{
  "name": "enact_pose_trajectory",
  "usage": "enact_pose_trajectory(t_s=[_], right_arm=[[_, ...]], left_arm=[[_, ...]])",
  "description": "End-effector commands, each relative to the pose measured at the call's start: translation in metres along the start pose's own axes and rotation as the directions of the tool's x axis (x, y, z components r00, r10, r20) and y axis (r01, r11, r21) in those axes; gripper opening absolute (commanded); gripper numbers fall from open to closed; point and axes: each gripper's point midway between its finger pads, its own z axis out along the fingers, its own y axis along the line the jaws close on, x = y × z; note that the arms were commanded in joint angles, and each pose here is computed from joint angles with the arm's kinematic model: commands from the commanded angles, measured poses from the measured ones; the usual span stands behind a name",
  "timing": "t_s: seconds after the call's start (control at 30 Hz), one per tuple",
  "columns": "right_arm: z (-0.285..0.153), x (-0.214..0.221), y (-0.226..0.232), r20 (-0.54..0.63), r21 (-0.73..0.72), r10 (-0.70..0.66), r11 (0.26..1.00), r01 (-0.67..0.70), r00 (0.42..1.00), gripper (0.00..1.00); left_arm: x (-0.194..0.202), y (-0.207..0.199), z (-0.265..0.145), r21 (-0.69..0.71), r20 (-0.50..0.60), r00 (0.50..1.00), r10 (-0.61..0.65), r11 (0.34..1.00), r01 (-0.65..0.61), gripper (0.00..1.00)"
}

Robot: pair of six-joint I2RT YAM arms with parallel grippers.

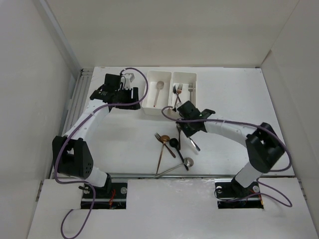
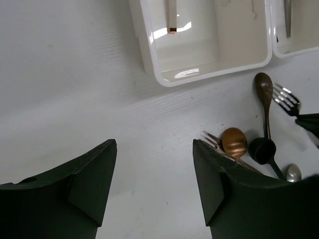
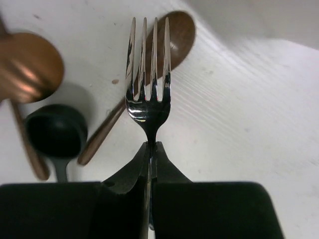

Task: Sort the eating utensils into containers

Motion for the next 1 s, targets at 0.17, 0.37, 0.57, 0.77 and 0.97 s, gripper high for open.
enact_pose_trajectory(t_s=[0.17, 0.37, 0.57, 0.77, 0.97], right_arm=[[-0.145, -0.122, -0.039, 0.475, 0.106, 0.098, 0.980, -0.167, 0.875, 0.00], [-0.140, -0.211, -0.106, 0.656, 0.127, 0.215, 0.913, -0.387, 0.723, 0.00], [-0.067, -0.265, -0.153, 0.670, 0.107, 0.352, 0.825, -0.554, 0.654, 0.00], [-0.005, -0.247, -0.165, 0.553, 0.116, 0.444, 0.797, -0.593, 0.705, 0.06], [0.000, -0.229, -0.149, 0.528, 0.060, 0.454, 0.824, -0.564, 0.718, 0.51]], left_arm=[[0.041, -0.060, -0.005, 0.141, -0.086, 0.975, 0.203, 0.972, -0.189, 0.59], [0.102, -0.106, 0.004, 0.270, -0.197, 0.925, 0.326, 0.925, -0.268, 0.60], [0.174, -0.129, 0.022, 0.373, -0.351, 0.830, 0.433, 0.878, -0.300, 0.67], [0.198, -0.125, 0.043, 0.367, -0.443, 0.787, 0.429, 0.888, -0.278, 0.69], [0.229, -0.121, 0.049, 0.371, -0.526, 0.726, 0.442, 0.888, -0.272, 0.66]])
